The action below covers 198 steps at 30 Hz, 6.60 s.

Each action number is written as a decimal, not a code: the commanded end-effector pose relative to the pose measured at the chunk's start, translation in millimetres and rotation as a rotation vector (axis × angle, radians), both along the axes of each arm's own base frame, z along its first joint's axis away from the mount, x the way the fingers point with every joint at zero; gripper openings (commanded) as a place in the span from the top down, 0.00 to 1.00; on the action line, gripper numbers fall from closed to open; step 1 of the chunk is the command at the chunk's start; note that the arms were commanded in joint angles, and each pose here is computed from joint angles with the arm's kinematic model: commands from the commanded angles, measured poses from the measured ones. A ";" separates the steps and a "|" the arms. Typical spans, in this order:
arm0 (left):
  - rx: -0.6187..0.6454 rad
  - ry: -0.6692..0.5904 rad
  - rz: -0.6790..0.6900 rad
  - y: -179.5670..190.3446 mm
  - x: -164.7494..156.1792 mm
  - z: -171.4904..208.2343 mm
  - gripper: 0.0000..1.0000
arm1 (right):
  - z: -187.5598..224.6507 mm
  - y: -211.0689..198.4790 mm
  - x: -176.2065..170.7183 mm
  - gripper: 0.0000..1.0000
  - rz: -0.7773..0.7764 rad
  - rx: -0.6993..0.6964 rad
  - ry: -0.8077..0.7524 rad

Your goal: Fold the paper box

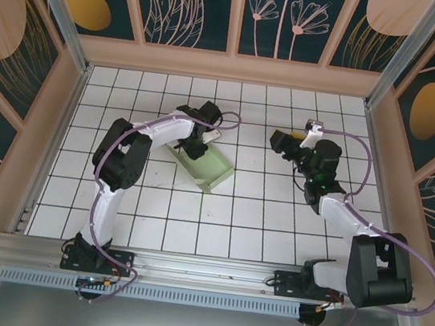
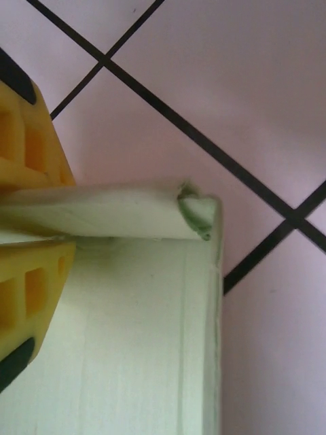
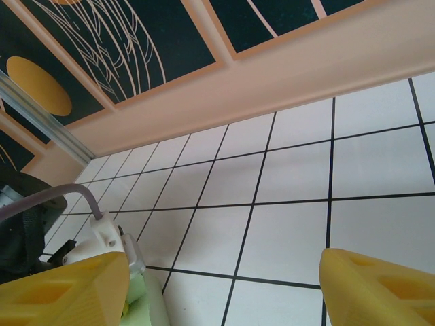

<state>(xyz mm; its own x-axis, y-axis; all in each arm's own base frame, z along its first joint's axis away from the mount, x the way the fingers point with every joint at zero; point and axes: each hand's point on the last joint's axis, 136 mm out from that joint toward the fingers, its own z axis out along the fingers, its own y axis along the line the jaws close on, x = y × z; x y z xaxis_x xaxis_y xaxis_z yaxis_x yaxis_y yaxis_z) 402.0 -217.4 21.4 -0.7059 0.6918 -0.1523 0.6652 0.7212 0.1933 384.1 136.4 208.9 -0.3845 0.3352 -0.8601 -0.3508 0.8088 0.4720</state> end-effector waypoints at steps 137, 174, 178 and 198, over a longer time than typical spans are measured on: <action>-0.871 -0.384 0.713 95.5 22.0 87.6 0.01 | -148.5 45.9 56.7 0.62 0.211 -0.658 0.490; -1.275 -0.209 0.532 -15.9 21.2 116.8 0.11 | 30.7 63.6 13.6 0.98 0.214 -0.217 -0.080; -1.395 -0.177 0.382 -59.2 11.6 152.8 0.25 | 40.2 74.5 -2.6 0.96 0.309 -0.135 -0.108; -1.558 -0.041 0.098 -147.5 -15.7 203.9 0.42 | 23.4 107.3 -25.8 0.96 0.419 -0.139 -0.103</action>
